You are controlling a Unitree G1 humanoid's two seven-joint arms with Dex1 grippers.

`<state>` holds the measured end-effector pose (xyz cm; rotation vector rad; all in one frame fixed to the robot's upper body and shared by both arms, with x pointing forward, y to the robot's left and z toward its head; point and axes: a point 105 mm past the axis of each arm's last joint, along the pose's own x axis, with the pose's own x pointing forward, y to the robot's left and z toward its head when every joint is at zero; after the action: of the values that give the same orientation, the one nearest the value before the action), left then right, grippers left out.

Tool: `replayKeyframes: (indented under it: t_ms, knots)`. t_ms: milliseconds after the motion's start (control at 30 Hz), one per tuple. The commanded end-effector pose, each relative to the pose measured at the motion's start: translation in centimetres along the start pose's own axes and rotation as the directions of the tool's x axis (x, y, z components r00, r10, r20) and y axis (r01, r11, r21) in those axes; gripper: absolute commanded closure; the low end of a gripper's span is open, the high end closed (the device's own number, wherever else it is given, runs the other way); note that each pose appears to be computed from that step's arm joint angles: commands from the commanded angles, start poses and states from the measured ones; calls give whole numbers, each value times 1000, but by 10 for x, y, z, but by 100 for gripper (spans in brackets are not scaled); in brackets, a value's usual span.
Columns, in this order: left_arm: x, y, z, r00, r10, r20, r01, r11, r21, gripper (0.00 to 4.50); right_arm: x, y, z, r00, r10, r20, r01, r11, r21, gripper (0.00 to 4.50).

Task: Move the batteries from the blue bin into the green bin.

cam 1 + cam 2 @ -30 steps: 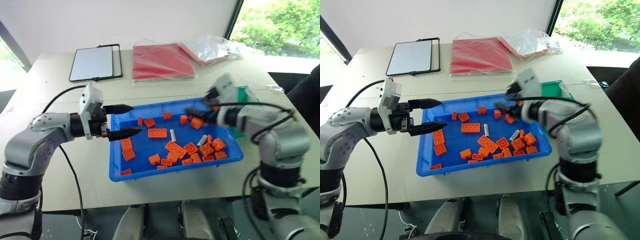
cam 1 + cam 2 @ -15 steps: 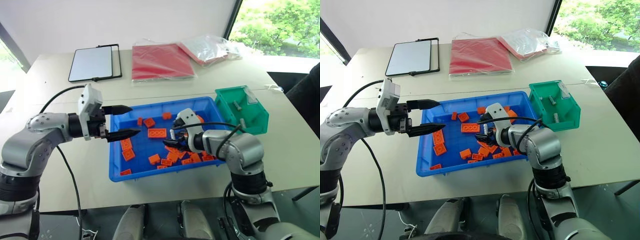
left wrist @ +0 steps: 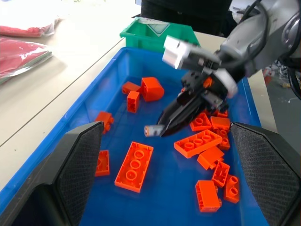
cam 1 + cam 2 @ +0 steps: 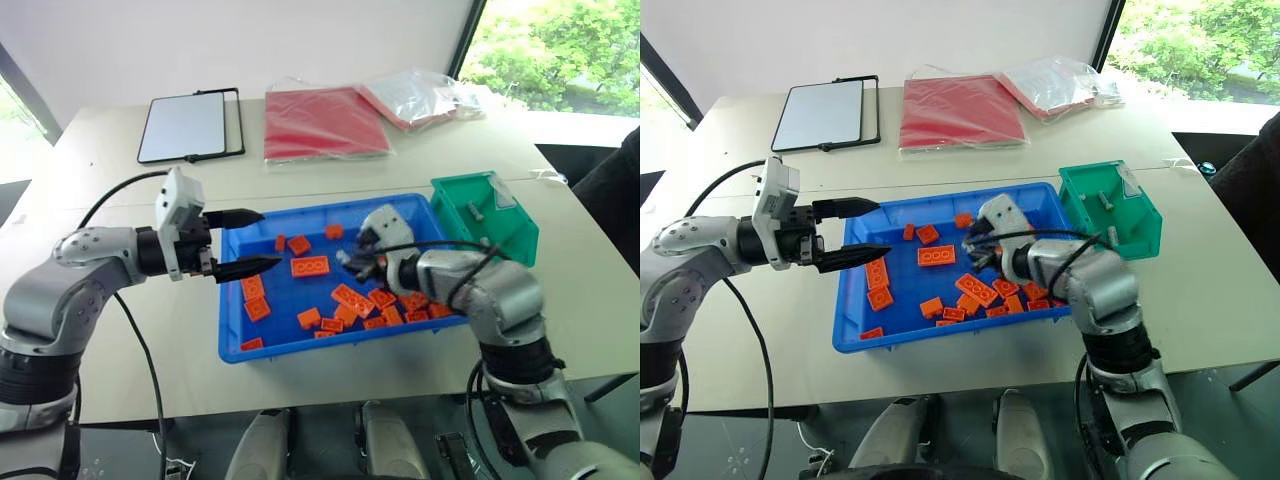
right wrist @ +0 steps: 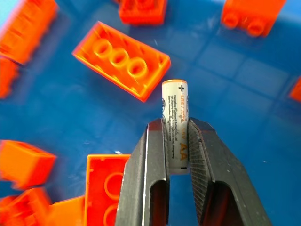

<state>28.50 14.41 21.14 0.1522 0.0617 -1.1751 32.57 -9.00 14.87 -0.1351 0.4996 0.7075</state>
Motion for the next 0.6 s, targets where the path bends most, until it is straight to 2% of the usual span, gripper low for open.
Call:
replayKeyframes:
  t_ms: [33, 133, 233, 300, 333, 433, 467, 533, 600]
  knots:
    - [0, 1, 11, 1000, -2, 28, 0, 999, 51, 0, -56, -44, 48, 970, -181, 165, 185, 983, -14, 443]
    - [1, 3, 10, 999, -5, 31, 4, 999, 52, 0, -97, -86, 55, 919, -350, 181, 355, 935, 6, 443]
    - [4, 5, 10, 999, -13, 37, 11, 998, 55, 0, -122, -116, 47, 875, -460, 152, 460, 887, 33, 443]
    - [7, 5, 10, 999, -23, 42, 21, 998, 58, 0, -122, -124, 37, 867, -481, 130, 482, 876, 33, 343]
    - [8, 5, 10, 999, -28, 43, 26, 998, 59, 0, -121, -126, 35, 860, -492, 132, 493, 869, 27, 308]
    - [10, 5, 10, 998, -38, 46, 35, 998, 60, 0, -119, -130, 40, 826, -527, 198, 544, 839, -35, 152]
    - [11, 5, 11, 998, -39, 46, 36, 997, 61, 0, -119, -128, 46, 819, -525, 232, 549, 834, -51, 119]
    - [10, 6, 11, 998, -41, 46, 38, 997, 62, 0, -123, -118, 60, 823, -474, 314, 523, 848, -91, 119]
    - [10, 6, 11, 998, -42, 43, 39, 997, 62, 0, -125, -94, 75, 857, -331, 395, 438, 871, -221, 119]
